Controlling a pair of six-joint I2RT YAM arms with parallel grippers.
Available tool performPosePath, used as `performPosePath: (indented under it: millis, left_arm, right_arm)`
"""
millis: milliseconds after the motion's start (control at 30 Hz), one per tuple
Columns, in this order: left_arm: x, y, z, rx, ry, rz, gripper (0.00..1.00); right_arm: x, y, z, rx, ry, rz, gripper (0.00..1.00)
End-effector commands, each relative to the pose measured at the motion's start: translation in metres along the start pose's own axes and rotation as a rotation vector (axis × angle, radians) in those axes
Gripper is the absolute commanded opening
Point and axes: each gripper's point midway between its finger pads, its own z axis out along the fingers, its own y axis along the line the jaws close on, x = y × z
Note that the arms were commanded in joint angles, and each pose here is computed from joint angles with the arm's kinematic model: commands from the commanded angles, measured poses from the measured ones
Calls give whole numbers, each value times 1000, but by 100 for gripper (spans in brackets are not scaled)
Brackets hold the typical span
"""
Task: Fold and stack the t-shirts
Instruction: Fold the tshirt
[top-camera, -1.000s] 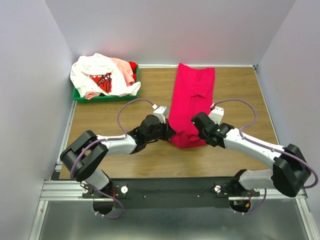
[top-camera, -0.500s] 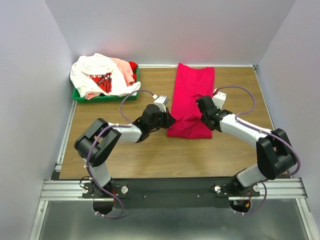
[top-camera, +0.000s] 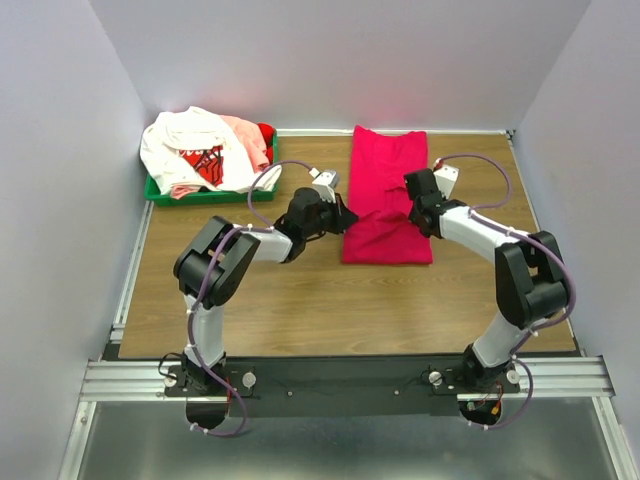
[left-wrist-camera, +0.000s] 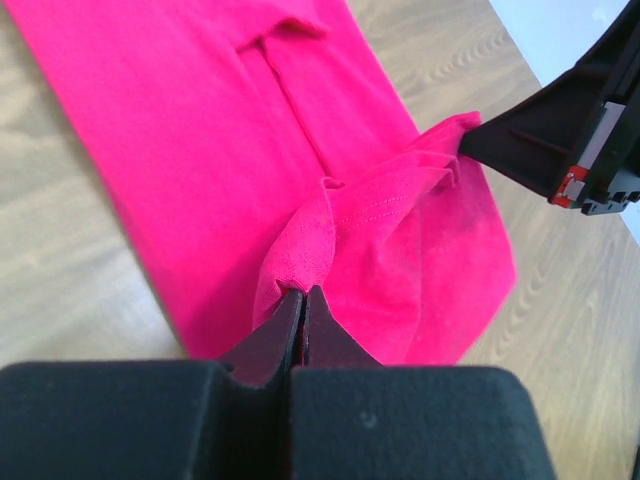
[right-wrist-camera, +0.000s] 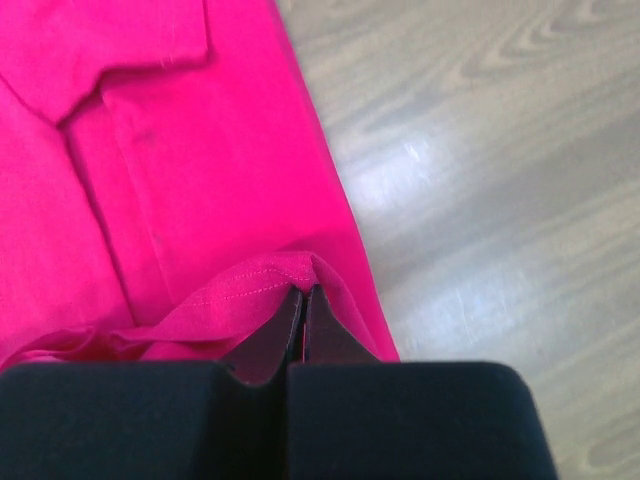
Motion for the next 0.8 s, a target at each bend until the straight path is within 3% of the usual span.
performPosePath:
  millis: [0,167,767]
  left_arm:
    - [-17,14,10,43,-30,31,0]
    - [-37,17,25,92,-47,48,0]
    - [-44,62,71,111,13,24,0]
  right_arm:
    - [-27,15,16,-35,-39,10,0]
    - [-34,20,34,-31,-29,2,0]
    - [-54,27,80,-29,-9,16,0]
